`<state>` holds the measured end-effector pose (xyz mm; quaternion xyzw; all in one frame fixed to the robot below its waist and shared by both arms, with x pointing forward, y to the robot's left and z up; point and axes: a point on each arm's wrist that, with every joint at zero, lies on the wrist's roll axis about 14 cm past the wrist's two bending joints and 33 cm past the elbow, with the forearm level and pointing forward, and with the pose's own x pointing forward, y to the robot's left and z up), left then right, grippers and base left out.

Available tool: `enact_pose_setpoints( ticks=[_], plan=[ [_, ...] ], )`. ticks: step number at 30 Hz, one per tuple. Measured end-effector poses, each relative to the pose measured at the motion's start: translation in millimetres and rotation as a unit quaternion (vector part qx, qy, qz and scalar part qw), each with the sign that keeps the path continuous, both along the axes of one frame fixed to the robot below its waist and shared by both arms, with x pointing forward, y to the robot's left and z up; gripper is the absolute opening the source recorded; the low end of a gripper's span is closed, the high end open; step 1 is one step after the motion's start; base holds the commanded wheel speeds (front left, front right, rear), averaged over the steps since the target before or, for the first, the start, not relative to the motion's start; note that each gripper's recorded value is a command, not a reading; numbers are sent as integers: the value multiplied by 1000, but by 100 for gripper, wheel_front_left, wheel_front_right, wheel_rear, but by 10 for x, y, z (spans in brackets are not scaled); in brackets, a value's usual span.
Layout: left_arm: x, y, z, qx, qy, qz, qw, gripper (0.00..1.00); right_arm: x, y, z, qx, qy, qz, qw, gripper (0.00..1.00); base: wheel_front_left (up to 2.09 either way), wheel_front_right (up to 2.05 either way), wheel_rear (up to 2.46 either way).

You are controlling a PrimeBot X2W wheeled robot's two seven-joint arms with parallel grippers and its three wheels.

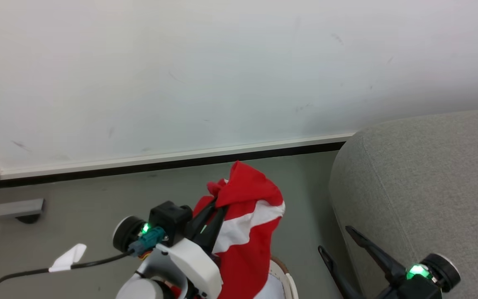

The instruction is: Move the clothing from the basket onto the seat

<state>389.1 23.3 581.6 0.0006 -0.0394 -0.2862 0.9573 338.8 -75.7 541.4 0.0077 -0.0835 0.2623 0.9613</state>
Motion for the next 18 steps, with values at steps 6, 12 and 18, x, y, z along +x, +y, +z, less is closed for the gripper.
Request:
enact_pose_setpoints(
  ticks=[6,12,18],
  plan=[
    [-160,-120,57,7,1,-32,999,0,27,127,7,-66,-4,75,995,100,0,0,0],
    [-303,-255,-1,12,16,-62,998,0,129,238,18,-118,-2,125,985,100,0,0,0],
    [-462,-437,-34,3,31,-104,994,0,206,421,-122,-131,38,162,977,100,0,0,0]
  ],
)
